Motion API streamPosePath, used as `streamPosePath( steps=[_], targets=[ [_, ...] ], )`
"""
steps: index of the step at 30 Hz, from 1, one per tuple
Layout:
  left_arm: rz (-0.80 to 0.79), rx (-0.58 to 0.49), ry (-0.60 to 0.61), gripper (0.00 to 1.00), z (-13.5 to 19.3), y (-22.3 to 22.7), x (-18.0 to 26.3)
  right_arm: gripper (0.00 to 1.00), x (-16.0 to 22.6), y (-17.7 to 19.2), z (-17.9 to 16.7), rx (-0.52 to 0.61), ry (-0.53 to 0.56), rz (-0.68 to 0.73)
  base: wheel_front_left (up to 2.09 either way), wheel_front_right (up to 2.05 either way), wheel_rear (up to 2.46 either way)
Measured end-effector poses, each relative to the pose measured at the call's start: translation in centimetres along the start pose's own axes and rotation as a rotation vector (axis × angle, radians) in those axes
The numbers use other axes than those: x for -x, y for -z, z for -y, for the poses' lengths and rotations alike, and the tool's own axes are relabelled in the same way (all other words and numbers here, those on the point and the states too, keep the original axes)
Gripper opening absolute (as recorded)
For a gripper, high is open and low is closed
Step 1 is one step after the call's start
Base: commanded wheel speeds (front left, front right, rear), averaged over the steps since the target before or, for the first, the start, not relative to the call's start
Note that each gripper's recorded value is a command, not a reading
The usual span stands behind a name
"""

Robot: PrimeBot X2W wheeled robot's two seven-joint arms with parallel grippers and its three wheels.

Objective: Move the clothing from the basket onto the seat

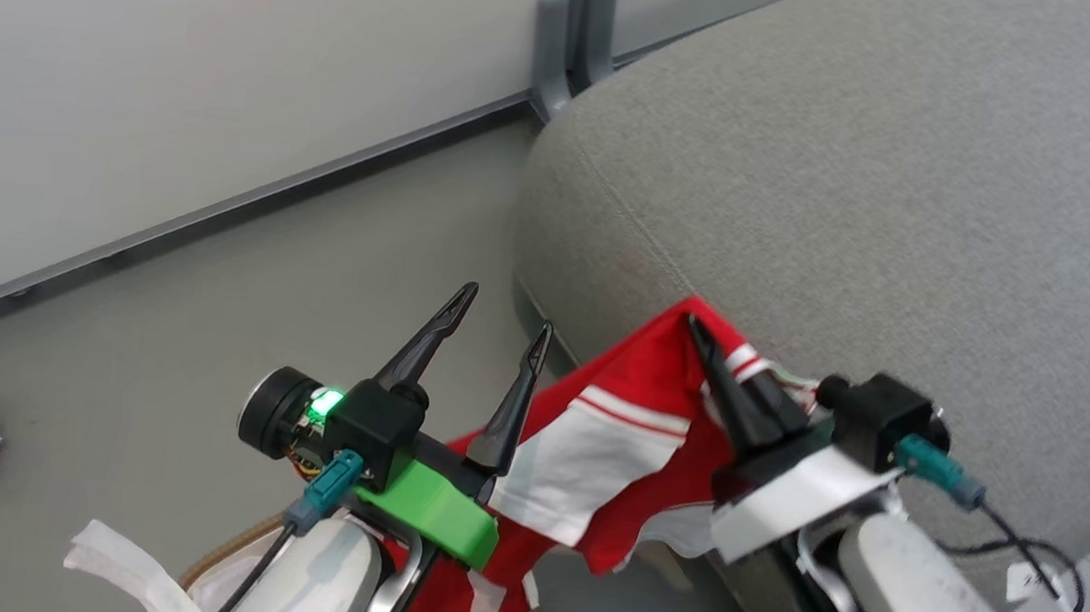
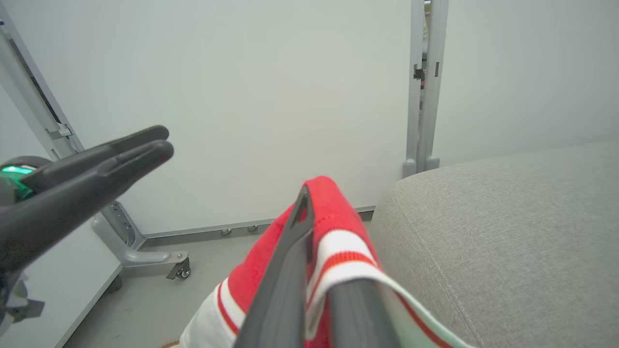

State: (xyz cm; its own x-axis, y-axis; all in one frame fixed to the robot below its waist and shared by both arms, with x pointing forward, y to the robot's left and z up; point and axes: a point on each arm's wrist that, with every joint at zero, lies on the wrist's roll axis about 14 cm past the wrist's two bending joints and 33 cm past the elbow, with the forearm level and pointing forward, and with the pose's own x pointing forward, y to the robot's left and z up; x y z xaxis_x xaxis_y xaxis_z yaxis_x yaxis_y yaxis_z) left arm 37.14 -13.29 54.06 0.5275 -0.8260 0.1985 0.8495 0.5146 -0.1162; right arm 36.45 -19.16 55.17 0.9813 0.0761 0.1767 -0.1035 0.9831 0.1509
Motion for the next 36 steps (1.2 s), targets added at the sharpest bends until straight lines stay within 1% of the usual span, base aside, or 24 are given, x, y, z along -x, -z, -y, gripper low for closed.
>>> streamPosePath(
  steps=[2,6,10,15,16,19,22,29,31,34,36],
  targets=[
    [-0.016,0.005,0.038,1.0,0.8,0.8,-0.5,0.0,-0.7,-2.2,1.8,0.076,0.016,0.043,0.0,0.0,0.0],
    [-0.041,0.02,0.108,1.0,1.7,2.7,-1.4,0.0,-3.0,-6.7,5.1,0.268,0.024,0.105,0.0,0.0,0.0],
    [-0.048,0.03,0.164,1.0,1.8,3.9,-2.1,0.0,-5.1,-11.0,8.5,0.441,0.056,0.153,0.0,0.0,0.0],
    [-0.068,0.056,0.172,1.0,-0.1,6.1,-2.3,0.0,-8.6,-15.1,12.5,0.647,0.097,0.163,0.0,0.0,0.0],
    [-0.072,0.062,0.171,1.0,-0.5,6.6,-2.3,0.0,-9.4,-15.9,13.4,0.679,0.112,0.165,0.0,0.0,0.0],
    [-0.088,0.077,0.158,1.0,-2.0,8.1,-2.1,0.0,-11.8,-16.9,15.4,0.748,0.141,0.15,0.0,0.0,0.0],
    [-0.104,0.092,0.139,1.0,-3.5,9.5,-1.8,0.0,-14.1,-17.0,17.1,0.794,0.17,0.13,0.0,0.0,0.0],
    [-0.141,0.127,0.086,1.0,-6.5,12.6,-0.5,0.0,-18.6,-15.4,20.5,0.855,0.234,0.078,0.0,0.0,0.0],
    [-0.155,0.137,0.069,1.0,-7.2,13.4,-0.1,0.0,-19.3,-13.9,21.4,0.864,0.249,0.043,0.0,0.0,0.0],
    [-0.175,0.155,0.032,1.0,-8.4,14.4,0.7,0.0,-20.1,-10.0,22.6,0.843,0.264,-0.03,0.0,0.0,0.0],
    [-0.195,0.162,0.005,1.0,-9.1,15.2,1.4,0.0,-20.1,-5.9,23.2,0.811,0.26,-0.107,0.0,0.0,0.0]
  ],
)
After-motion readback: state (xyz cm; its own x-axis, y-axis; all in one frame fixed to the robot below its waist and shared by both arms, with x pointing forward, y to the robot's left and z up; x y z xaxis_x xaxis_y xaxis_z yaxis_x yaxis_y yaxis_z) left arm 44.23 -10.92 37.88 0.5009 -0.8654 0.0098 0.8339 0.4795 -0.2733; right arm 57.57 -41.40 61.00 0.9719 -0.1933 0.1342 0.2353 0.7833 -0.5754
